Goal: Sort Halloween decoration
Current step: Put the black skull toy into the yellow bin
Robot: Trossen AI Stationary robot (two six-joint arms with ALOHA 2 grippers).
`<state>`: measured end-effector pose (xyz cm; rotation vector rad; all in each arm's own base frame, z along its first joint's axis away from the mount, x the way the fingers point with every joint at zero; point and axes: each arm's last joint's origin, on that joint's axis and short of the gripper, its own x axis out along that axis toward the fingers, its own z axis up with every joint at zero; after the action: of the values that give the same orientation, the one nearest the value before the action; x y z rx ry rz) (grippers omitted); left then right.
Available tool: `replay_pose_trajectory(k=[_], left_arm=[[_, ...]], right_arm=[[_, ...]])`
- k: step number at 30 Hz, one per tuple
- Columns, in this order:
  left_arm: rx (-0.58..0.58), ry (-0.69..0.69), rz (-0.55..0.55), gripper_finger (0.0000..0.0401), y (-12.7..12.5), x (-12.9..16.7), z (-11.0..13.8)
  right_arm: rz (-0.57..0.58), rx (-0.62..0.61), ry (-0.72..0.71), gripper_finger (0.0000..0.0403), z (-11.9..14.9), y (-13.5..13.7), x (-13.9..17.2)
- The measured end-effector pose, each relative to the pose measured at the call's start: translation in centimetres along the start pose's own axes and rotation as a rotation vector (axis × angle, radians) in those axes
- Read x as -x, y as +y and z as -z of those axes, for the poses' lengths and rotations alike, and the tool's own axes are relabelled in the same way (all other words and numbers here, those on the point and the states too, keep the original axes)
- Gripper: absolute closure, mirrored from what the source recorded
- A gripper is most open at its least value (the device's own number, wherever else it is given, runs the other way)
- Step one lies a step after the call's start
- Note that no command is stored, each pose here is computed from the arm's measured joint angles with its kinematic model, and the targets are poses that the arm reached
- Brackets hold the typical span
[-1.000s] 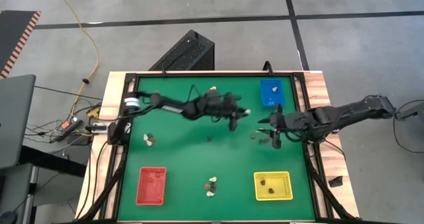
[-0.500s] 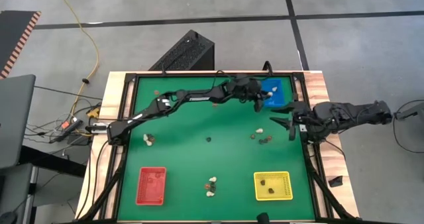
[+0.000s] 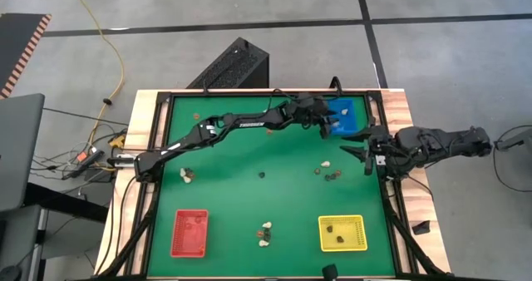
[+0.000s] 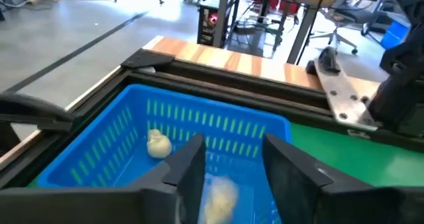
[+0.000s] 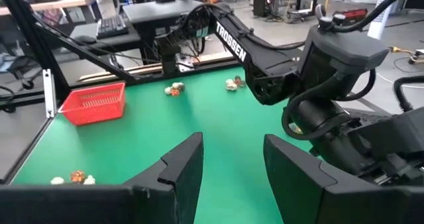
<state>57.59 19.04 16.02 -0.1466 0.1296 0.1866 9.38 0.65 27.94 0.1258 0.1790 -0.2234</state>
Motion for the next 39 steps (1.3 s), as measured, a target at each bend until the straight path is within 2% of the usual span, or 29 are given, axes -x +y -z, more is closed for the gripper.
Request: replay_pose_trajectory(k=[4,8,12,15,18,21,24,28,32,35,39], left_arm=[[0.014,0.042,0.028,0.0226,0.3,0.4,-0.8],[-0.029,0.247,0.05,0.0221,0.4,2.4,-3.2],[-0.202,0.505,-0.029,0.0227,-0.7,7.2,-8.2],[-0.272,0.664,-0.105,0.0232,-1.7,11.7,-12.0],[-0.289,0.841,-0.165,0.0237,-2.1,15.2,-12.9],[-0.264,0.908,-0.182,0.0244,-2.4,17.8,-13.1],[-0.217,0.909,-0.205,0.0252,-3.0,21.4,-13.4],[-0.154,0.88,-0.229,0.0263,-4.3,26.1,-10.0],[-0.098,0.634,-0.203,0.0268,-6.8,31.8,-8.0],[-0.063,0.45,-0.152,0.0268,-8.5,35.1,-4.9],[-0.018,0.131,-0.044,0.0269,-10.4,38.9,-2.0]], right_arm=[[-0.001,-0.025,-0.003,0.0214,0.0,0.0,0.0],[-0.001,-0.074,-0.002,0.0214,0.0,0.0,0.0],[0.0,-0.094,0.005,0.0214,0.0,0.1,-0.1],[0.003,-0.087,0.018,0.0214,0.0,0.3,-0.7],[0.014,-0.048,0.037,0.0214,0.0,0.8,-2.1],[0.032,0.004,0.067,0.0214,0.1,1.4,-4.0],[0.056,0.039,0.095,0.0214,0.5,1.7,-5.9],[0.079,0.051,0.141,0.0214,1.2,2.0,-8.1],[0.108,0.048,0.185,0.0214,0.7,1.9,-10.2],[0.15,0.053,0.258,0.0214,0.9,1.5,-12.3],[0.132,0.007,0.45,0.0214,0.9,1.1,-14.2]])
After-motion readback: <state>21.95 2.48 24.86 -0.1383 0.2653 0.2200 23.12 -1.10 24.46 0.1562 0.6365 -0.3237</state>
